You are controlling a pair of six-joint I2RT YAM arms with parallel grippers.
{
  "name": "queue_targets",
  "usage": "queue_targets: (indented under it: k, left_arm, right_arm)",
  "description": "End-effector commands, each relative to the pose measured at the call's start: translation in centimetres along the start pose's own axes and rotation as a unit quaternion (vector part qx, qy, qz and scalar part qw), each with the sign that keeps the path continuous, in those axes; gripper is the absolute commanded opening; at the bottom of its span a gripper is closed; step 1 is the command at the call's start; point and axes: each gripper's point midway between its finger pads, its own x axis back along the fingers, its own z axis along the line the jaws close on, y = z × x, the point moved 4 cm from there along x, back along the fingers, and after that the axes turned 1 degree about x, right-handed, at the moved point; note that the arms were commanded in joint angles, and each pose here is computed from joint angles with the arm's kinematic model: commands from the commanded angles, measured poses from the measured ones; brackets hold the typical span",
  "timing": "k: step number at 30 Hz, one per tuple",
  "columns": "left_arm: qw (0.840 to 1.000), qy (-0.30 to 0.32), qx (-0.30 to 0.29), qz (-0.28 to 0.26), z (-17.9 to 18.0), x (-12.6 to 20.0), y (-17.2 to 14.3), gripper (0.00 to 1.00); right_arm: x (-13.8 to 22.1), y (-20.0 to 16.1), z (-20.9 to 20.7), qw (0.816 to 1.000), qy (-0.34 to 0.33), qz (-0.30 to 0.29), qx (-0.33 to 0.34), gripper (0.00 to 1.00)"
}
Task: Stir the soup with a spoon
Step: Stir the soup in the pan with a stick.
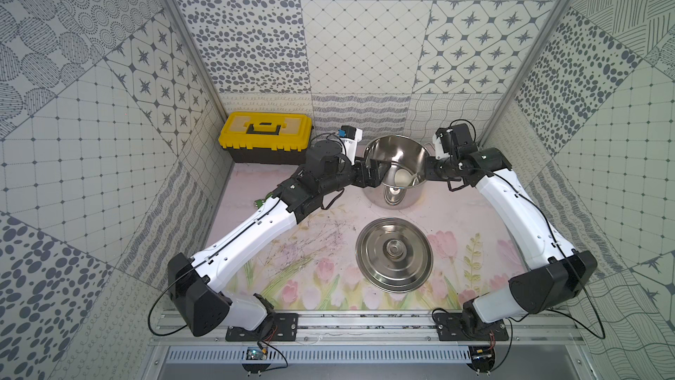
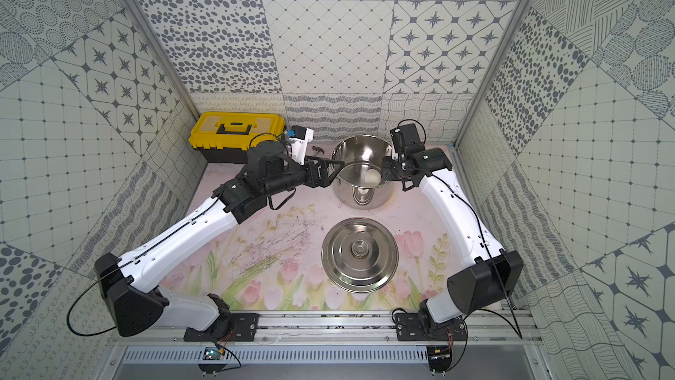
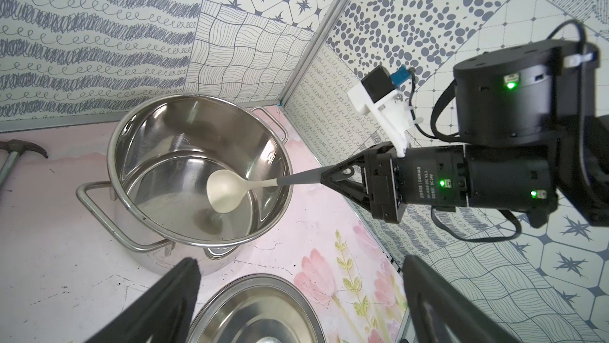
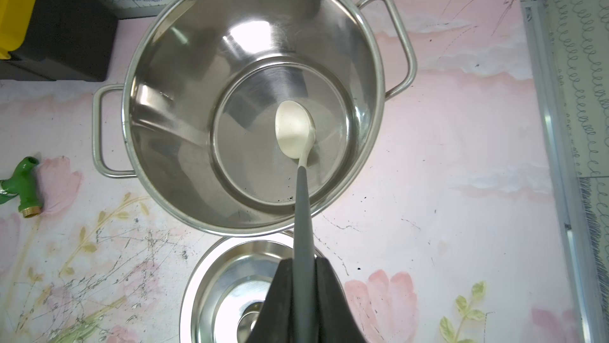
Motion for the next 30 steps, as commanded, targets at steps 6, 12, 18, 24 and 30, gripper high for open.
queue_targets:
  k: [6,12,18,24,30]
  left_arm:
    - [1.000,-0.011,-0.008,-0.019,-0.7,-0.1,1.1,1.00]
    - [1.000,-0.009,-0.003,-0.025,-0.8,0.6,0.9,1.00]
    - [1.000,-0.006,-0.005,-0.024,-0.8,1.0,0.6,1.00]
    - [0.999,-0.005,-0.006,-0.032,-0.8,1.2,0.7,1.00]
    - [0.999,-0.008,-0.010,-0.034,-0.7,0.8,0.8,1.00]
  right_arm:
    - [-0.6,2.4,4.4,0.998,0.046,-0.033,0.010,0.00]
    - [-2.1,5.0,4.7,0.998,0.024,-0.048,0.026,0.00]
    - [-3.3,7.0,2.9,0.998,-0.007,-0.053,0.019,0.00]
    - [-3.0,7.4,0.5,0.998,-0.038,-0.050,0.024,0.00]
    - [-1.5,6.1,-0.7,0.997,-0.045,-0.047,0.030,0.00]
